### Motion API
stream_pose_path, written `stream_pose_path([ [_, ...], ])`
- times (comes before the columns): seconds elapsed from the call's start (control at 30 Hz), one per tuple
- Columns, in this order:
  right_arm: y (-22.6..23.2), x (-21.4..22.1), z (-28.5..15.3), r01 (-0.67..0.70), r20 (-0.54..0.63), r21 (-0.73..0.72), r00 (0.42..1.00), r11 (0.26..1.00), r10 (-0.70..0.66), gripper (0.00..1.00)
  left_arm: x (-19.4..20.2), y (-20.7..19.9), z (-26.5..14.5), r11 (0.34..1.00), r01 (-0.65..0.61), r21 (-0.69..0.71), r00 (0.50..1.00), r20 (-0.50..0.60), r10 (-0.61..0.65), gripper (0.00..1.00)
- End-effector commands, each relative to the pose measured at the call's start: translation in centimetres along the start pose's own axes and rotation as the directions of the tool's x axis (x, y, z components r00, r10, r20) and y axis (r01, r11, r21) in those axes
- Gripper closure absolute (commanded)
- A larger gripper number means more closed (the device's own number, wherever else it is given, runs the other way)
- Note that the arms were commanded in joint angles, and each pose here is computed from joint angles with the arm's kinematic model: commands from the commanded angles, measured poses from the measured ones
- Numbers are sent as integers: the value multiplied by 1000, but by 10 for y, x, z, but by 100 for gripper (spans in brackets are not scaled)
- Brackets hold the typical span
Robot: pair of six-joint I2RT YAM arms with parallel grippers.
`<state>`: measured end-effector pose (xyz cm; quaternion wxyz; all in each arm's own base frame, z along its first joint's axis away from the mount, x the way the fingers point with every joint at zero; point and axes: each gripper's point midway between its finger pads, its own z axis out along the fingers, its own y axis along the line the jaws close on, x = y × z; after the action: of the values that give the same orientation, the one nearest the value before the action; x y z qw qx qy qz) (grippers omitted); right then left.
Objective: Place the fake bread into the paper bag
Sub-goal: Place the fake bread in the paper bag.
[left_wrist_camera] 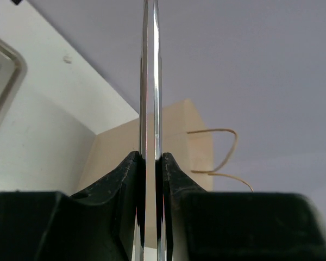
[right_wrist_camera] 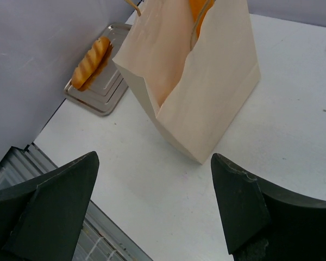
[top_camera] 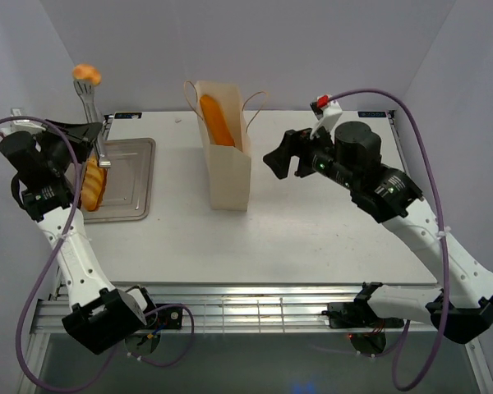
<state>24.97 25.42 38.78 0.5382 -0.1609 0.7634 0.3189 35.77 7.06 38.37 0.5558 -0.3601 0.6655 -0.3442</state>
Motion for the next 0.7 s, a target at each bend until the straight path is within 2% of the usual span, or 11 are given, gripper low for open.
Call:
stream_pose_path([
  [0.0,24,-9,12,-44,-68,-142,997,989,35,11,14,-68,-29,979,-56,194,996,-56,68,100],
  [0.17,29,-10,48,-83,-120,-164,991,983,64,15,49,-121,-41,937,-69,344,984,-132,121,100],
  [0.37,18,-16,83,-116,-131,-114,986,987,100,20,119,-172,-45,880,-33,474,946,-269,180,100],
  [0.67,-11,-1,128,-175,-169,-7,971,985,171,29,170,-183,-54,859,-12,512,909,-352,222,100],
])
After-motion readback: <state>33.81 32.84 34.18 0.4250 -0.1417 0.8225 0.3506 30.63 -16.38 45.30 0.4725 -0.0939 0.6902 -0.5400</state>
